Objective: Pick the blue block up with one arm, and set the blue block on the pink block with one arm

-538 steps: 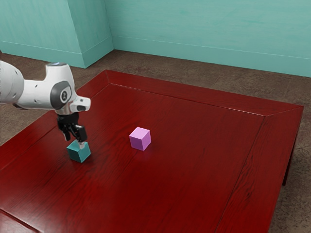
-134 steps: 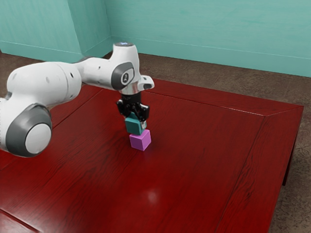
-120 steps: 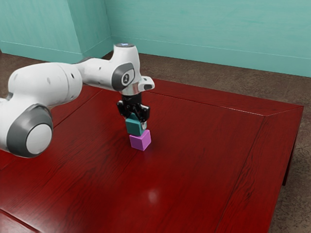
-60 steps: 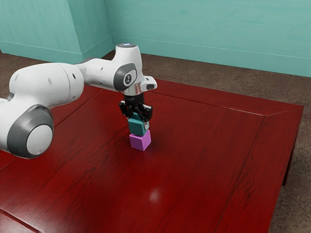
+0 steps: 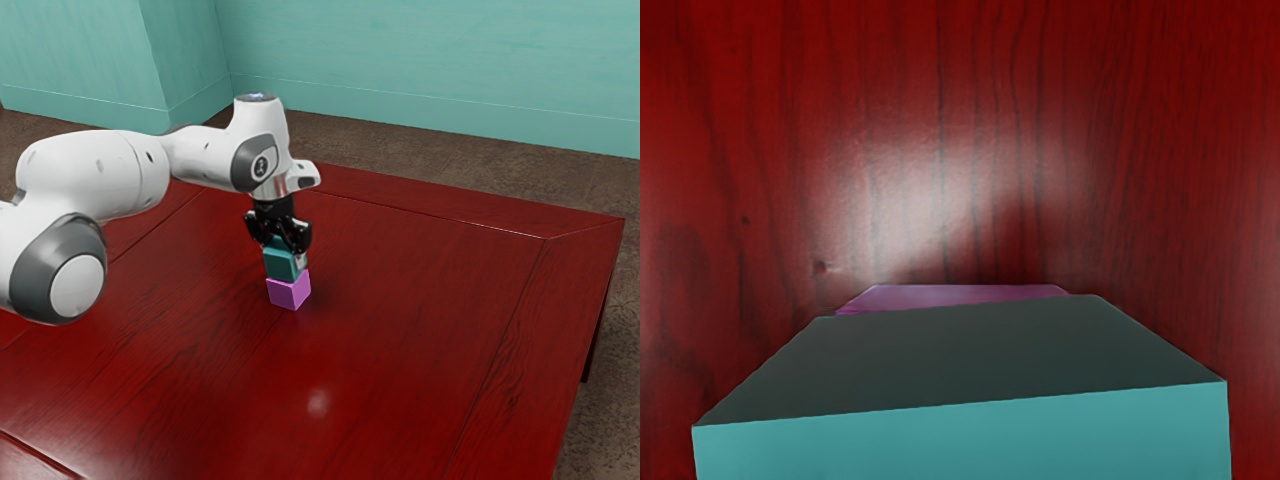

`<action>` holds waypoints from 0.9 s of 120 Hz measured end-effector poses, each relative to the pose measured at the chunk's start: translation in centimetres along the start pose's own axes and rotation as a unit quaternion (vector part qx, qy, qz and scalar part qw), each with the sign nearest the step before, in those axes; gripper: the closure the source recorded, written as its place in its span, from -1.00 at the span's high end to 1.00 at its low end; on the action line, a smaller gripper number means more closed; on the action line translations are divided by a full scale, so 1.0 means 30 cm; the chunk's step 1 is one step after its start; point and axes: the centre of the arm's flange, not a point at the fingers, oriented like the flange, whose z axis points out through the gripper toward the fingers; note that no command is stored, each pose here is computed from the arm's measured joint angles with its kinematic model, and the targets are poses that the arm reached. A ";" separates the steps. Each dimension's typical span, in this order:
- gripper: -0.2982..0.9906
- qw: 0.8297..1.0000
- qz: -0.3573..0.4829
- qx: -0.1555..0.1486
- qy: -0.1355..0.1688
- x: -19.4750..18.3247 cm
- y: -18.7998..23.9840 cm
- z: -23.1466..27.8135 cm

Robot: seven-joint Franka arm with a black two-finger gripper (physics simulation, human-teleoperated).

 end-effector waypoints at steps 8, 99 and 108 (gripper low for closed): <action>-0.01 1.000 0.002 0.000 0.002 -0.001 0.001 0.001; 0.08 1.000 0.023 -0.002 0.008 -0.009 0.008 -0.004; 0.20 1.000 0.026 -0.003 0.007 -0.009 0.010 -0.003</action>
